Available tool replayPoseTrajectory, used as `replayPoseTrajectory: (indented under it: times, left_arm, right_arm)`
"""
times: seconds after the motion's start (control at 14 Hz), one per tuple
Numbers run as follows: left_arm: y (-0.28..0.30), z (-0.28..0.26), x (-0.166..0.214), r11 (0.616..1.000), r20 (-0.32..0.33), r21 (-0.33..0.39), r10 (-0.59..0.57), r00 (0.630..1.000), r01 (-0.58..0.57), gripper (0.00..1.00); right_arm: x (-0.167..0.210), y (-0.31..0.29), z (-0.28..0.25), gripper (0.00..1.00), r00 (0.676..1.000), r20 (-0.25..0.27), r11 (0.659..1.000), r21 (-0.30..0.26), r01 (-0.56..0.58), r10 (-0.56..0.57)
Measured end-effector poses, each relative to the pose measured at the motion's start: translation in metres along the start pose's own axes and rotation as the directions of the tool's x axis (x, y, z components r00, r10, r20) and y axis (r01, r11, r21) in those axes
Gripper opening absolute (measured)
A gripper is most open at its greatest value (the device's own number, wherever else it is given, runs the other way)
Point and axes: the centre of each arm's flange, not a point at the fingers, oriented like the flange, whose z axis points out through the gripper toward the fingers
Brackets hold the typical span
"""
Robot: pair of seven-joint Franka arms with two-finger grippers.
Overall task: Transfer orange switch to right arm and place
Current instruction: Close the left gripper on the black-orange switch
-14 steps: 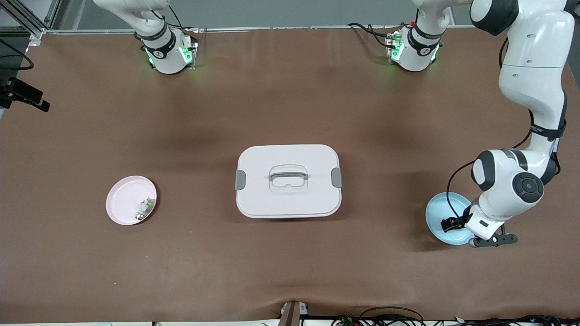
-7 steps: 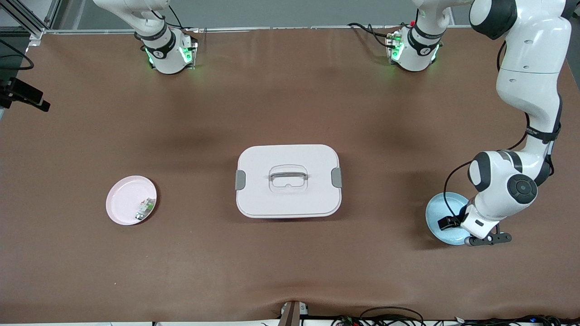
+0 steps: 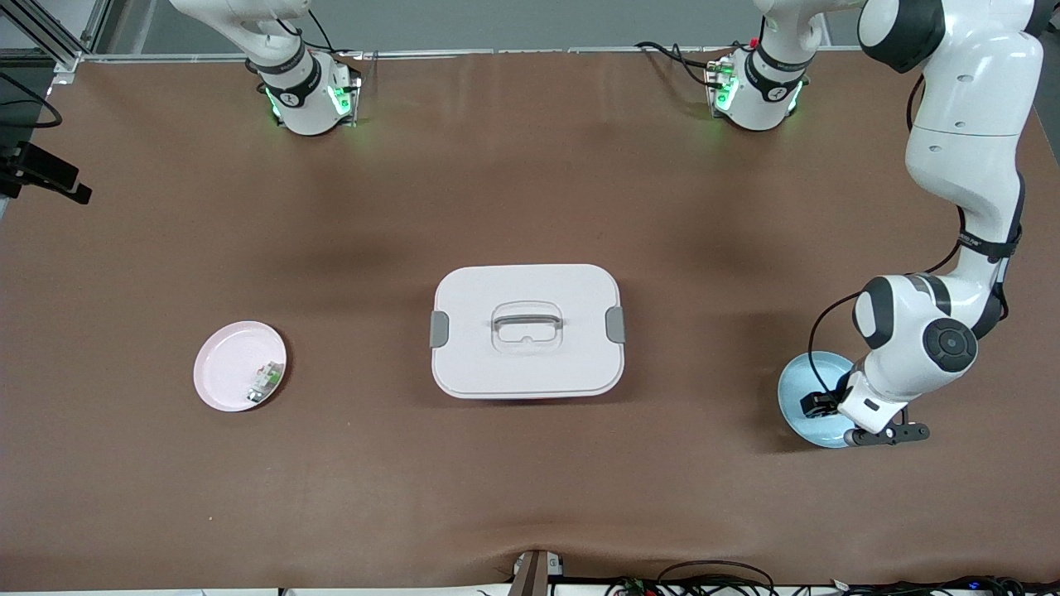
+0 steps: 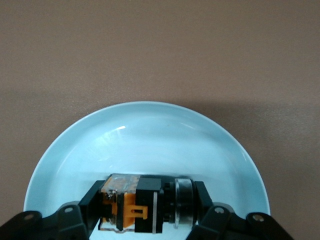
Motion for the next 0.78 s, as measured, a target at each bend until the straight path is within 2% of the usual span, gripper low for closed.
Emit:
replayPoseTrajectory:
  times: [0.07, 0.5, 0.78]
  left_arm:
    - [-0.001, 0.0, 0.0, 1.0, 0.0, 0.0, 0.0, 1.0, 0.0, 0.72]
    - [-0.003, -0.006, 0.004, 1.0, -0.011, 0.0, -0.002, 1.0, 0.002, 0.72]
    - [0.004, -0.033, 0.01, 1.0, -0.013, -0.003, 0.007, 1.0, -0.007, 0.72]
  right_arm:
    - [0.0, 0.0, 0.0, 1.0, 1.0, 0.0, 1.0, 0.0, 0.0, 0.0]
    - [0.0, 0.0, 0.001, 1.0, 1.0, 0.001, 1.0, 0.0, 0.0, 0.0]
    - [0.001, 0.0, 0.002, 1.0, 1.0, 0.003, 1.0, 0.0, 0.0, 0.0]
